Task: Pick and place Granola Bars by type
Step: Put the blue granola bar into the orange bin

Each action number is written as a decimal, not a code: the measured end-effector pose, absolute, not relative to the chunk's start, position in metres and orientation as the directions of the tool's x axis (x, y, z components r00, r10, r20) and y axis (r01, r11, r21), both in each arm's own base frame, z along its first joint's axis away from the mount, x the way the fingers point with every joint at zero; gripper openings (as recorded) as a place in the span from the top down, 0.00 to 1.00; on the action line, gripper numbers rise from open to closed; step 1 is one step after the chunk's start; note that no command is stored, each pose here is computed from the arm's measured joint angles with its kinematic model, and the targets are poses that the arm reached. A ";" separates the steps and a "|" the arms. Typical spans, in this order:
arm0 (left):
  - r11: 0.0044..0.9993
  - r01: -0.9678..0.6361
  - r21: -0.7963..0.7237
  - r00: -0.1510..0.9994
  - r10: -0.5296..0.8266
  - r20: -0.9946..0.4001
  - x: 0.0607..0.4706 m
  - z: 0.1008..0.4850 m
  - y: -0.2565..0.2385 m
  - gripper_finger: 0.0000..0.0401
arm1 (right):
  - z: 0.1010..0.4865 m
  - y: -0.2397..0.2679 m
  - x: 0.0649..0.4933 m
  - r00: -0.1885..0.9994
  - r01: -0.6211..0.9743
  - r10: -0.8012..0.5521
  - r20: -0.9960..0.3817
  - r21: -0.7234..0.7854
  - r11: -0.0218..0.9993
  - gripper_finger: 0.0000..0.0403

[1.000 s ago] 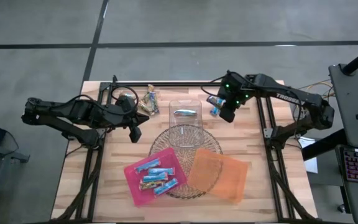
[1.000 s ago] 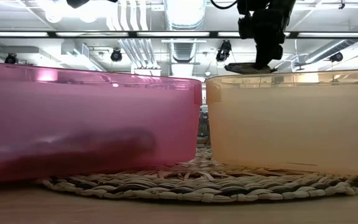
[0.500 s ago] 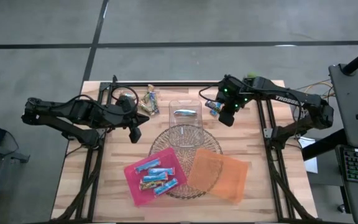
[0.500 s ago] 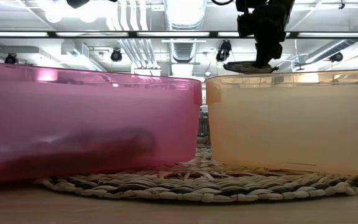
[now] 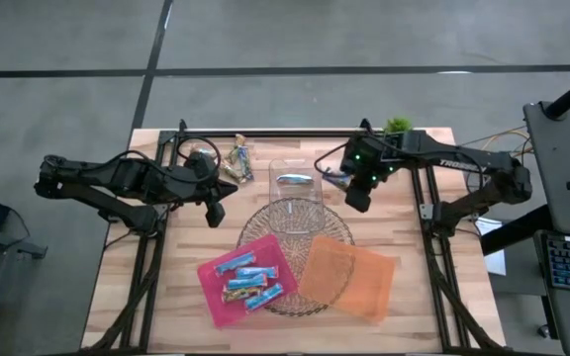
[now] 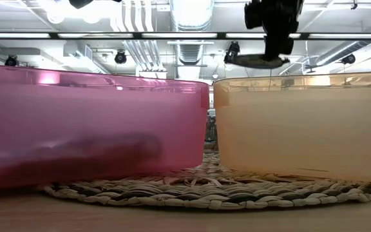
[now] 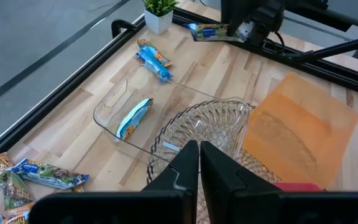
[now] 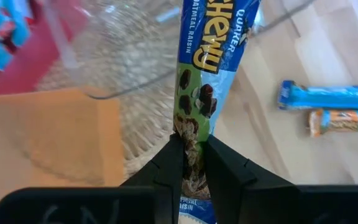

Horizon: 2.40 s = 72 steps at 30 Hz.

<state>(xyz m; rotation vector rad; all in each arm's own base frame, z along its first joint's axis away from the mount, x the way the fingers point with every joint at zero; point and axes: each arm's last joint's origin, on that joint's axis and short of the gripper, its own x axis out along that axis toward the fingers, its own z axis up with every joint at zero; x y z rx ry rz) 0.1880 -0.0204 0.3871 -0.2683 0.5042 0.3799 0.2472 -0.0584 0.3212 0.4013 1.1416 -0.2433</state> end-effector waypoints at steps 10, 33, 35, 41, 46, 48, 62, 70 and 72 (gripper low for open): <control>0.898 -0.414 -0.151 0.809 0.286 -0.514 0.188 0.387 -0.020 1.00 | 0.334 -0.045 0.267 0.445 0.338 0.078 -0.892 0.248 0.908 0.87; 0.904 -0.407 -0.135 0.808 0.287 -0.515 0.188 0.387 -0.020 1.00 | 0.337 -0.050 0.301 0.442 0.247 0.088 -0.893 0.215 0.945 0.87; 0.904 -0.406 -0.134 0.808 0.287 -0.515 0.188 0.387 -0.020 1.00 | 0.338 -0.050 0.301 0.442 0.250 0.088 -0.893 0.216 0.944 0.87; 0.904 -0.406 -0.134 0.808 0.287 -0.515 0.188 0.387 -0.020 1.00 | 0.340 -0.050 0.301 0.447 0.249 0.087 -0.890 0.217 0.944 0.87; 0.909 -0.399 -0.119 0.808 0.287 -0.515 0.188 0.387 -0.020 1.00 | 0.341 -0.050 0.301 0.451 0.251 0.086 -0.889 0.219 0.943 0.87; 0.910 -0.398 -0.116 0.808 0.287 -0.515 0.188 0.387 -0.020 1.00 | 0.341 -0.048 0.301 0.450 0.245 0.089 -0.889 0.219 0.944 0.87; 0.910 -0.398 -0.117 0.808 0.287 -0.515 0.188 0.387 -0.020 1.00 | 0.342 0.015 0.303 0.410 0.152 0.266 -0.872 0.352 0.923 0.87; 0.910 -0.398 -0.117 0.808 0.287 -0.515 0.188 0.387 -0.020 1.00 | 0.340 0.076 0.294 0.341 0.151 0.346 -0.874 0.414 0.898 0.87; 0.910 -0.398 -0.117 0.808 0.287 -0.515 0.188 0.387 -0.020 1.00 | 0.336 0.087 0.290 0.316 0.187 0.356 -0.879 0.425 0.885 0.87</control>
